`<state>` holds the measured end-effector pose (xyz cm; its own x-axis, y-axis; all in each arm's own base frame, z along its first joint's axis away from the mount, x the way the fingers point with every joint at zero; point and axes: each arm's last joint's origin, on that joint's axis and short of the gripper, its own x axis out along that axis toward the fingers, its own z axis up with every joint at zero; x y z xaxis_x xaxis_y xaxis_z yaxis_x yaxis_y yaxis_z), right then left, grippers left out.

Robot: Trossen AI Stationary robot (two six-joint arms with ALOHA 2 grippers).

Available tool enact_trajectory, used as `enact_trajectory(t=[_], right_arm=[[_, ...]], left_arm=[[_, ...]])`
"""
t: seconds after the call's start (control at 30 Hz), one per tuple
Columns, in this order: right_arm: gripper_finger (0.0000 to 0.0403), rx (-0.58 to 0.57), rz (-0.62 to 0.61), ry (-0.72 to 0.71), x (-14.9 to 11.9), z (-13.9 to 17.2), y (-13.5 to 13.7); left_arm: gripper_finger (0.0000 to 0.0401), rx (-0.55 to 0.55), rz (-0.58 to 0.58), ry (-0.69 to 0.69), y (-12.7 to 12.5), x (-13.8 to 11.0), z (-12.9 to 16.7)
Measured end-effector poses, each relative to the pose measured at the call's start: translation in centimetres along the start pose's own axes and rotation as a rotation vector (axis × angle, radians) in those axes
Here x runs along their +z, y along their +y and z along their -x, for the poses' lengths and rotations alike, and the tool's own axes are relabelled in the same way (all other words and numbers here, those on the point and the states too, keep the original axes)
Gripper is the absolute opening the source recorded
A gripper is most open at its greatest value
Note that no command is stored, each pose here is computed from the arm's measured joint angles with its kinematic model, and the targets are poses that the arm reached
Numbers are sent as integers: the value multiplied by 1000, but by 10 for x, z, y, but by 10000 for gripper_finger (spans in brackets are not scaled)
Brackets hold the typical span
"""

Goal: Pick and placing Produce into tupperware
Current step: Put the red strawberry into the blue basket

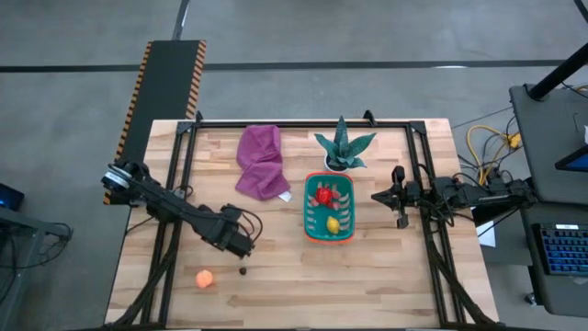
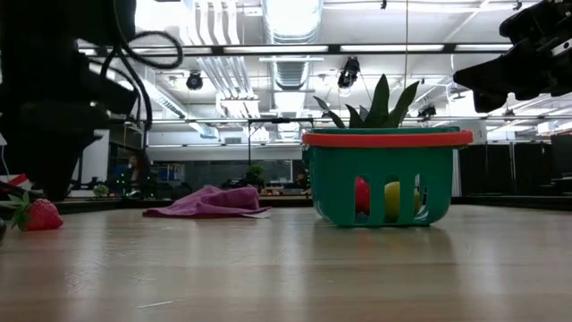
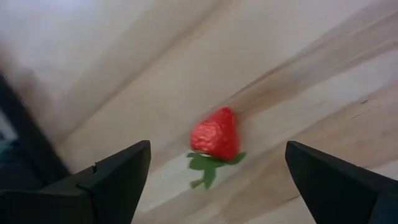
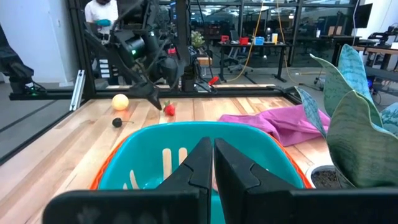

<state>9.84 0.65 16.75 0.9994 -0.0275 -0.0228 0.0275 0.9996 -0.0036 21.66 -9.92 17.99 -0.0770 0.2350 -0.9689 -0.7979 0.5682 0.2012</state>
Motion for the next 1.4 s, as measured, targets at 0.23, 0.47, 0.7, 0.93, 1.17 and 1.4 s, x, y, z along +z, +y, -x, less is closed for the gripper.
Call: enact_trajectory(t=[0.23, 0.47, 0.7, 0.93, 1.17, 1.4], right_arm=[[9, 0, 1, 4, 0, 0, 0], [9, 0, 3, 4, 0, 0, 0], [9, 0, 12, 4, 0, 0, 0], [9, 0, 23, 4, 0, 0, 0], [9, -1, 20, 4, 0, 0, 0], [9, 0, 20, 4, 0, 0, 0]], left_arm=[[356, -63, -6, 61, 1, -4, -26], [356, -66, -45, 55, 4, -6, -34], [356, -71, -84, 57, 5, -1, -36], [356, -90, -136, 68, 5, 6, -38], [356, -90, -151, 81, 7, 9, -40], [313, -101, -169, 88, 6, 9, -41]])
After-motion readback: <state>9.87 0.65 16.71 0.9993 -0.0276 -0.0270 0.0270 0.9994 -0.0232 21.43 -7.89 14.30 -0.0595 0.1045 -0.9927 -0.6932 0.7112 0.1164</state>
